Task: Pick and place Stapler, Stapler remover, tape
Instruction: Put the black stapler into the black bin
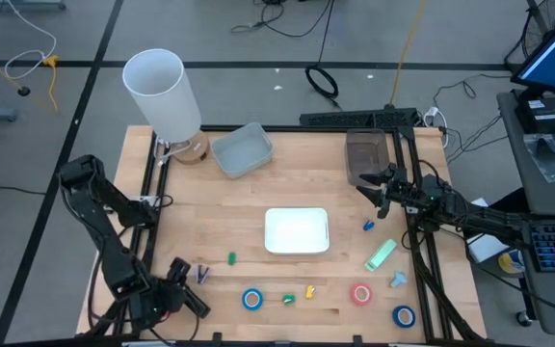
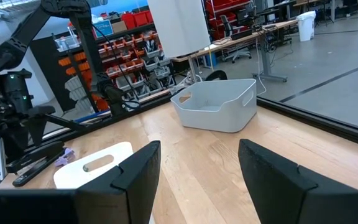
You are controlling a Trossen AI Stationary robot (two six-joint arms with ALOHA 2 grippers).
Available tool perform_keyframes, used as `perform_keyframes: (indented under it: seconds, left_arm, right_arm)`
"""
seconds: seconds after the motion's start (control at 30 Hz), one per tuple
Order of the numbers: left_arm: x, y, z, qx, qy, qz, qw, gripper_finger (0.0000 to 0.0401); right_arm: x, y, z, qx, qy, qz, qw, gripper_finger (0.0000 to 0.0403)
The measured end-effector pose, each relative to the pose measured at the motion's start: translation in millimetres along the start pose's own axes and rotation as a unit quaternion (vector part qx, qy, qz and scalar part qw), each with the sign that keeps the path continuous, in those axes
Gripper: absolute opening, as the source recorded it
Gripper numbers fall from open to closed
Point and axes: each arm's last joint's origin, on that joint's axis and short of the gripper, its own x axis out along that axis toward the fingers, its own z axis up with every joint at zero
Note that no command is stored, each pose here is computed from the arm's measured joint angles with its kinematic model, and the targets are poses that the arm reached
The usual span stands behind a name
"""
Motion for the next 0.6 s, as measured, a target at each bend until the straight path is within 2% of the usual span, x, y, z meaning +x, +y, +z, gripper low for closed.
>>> perform_keyframes:
  seconds: [0.23, 0.4, 0.6]
  left_arm:
    - [8.3, 2.8, -9.1, -0.011, 0.011, 0.005, 1.0, 0.0239]
    - [17.6, 2.8, -17.3, -0.011, 0.019, -0.023, 0.999, 0.0239]
    - [22.3, 6.1, -24.1, -0.007, 0.026, -0.007, 1.0, 0.0239]
  right_arm:
    - [0.0, 0.0, -0.1, 0.0, 0.0, 0.0, 1.0, 0.021]
    - [0.0, 0.0, -0.1, 0.0, 0.001, 0.0, 1.0, 0.021]
    - [0.0, -0.1, -0.1, 0.0, 0.001, 0.0, 1.0, 0.021]
